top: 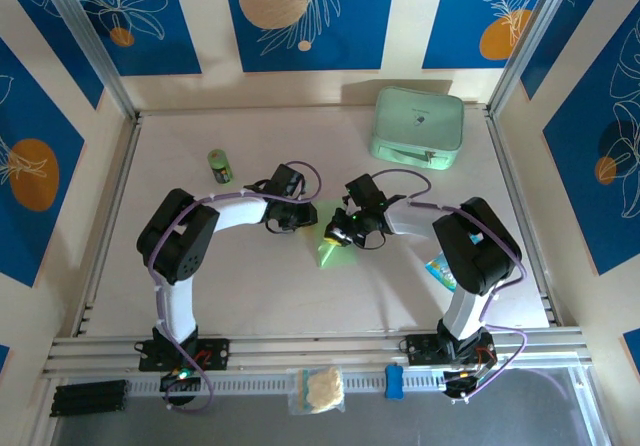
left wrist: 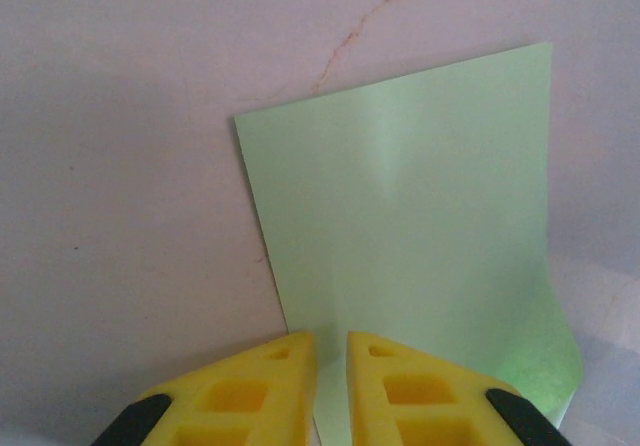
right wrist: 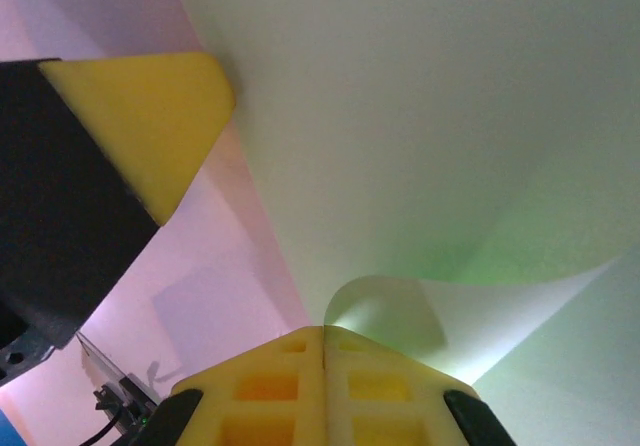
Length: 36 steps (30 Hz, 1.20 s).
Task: Fold a paper plane with a square sheet of paper (pick it up from the middle)
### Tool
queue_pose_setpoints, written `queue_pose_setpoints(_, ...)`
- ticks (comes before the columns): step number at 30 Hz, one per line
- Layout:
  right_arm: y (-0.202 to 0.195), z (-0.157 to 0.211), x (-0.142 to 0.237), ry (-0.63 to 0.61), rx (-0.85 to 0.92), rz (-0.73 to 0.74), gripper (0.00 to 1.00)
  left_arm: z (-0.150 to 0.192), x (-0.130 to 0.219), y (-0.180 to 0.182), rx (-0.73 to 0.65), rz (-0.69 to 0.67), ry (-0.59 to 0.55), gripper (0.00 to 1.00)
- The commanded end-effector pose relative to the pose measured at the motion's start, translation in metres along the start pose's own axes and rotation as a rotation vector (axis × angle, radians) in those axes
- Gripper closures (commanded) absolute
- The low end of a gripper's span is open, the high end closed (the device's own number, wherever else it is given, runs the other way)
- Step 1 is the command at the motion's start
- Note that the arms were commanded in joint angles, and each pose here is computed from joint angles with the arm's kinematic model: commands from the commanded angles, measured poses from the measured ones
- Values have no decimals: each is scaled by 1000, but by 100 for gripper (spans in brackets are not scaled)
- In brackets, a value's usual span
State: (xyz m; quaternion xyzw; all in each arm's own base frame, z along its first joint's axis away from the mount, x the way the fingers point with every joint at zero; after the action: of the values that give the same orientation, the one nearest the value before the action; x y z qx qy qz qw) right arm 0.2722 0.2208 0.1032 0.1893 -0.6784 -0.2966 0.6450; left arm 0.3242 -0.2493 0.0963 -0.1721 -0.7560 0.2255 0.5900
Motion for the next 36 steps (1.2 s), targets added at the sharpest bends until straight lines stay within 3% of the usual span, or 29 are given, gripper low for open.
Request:
queue_pose_setpoints(1, 6, -3, -5, -9, -9, -6, 100, 11, -12, 18, 17, -61, 60, 81)
queue_pose_setpoints(36, -7, -2, -13, -48, -38, 66, 100, 12, -13, 19, 22, -61, 62, 81)
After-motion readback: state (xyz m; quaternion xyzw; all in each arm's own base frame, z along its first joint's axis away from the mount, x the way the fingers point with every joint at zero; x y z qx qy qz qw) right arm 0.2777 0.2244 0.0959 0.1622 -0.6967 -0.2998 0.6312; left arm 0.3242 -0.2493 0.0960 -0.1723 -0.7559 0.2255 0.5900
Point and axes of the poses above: each hand's point on the last joint's axis, 136 mm out from that joint toward the fingers, its own x axis back along the fingers, its own y axis along the line the jaws close on, z = x × y, the point moved 9 cm from there along x, back along the fingers, and after that the axes turned 5 degrees about x, right-handed, at the moved point
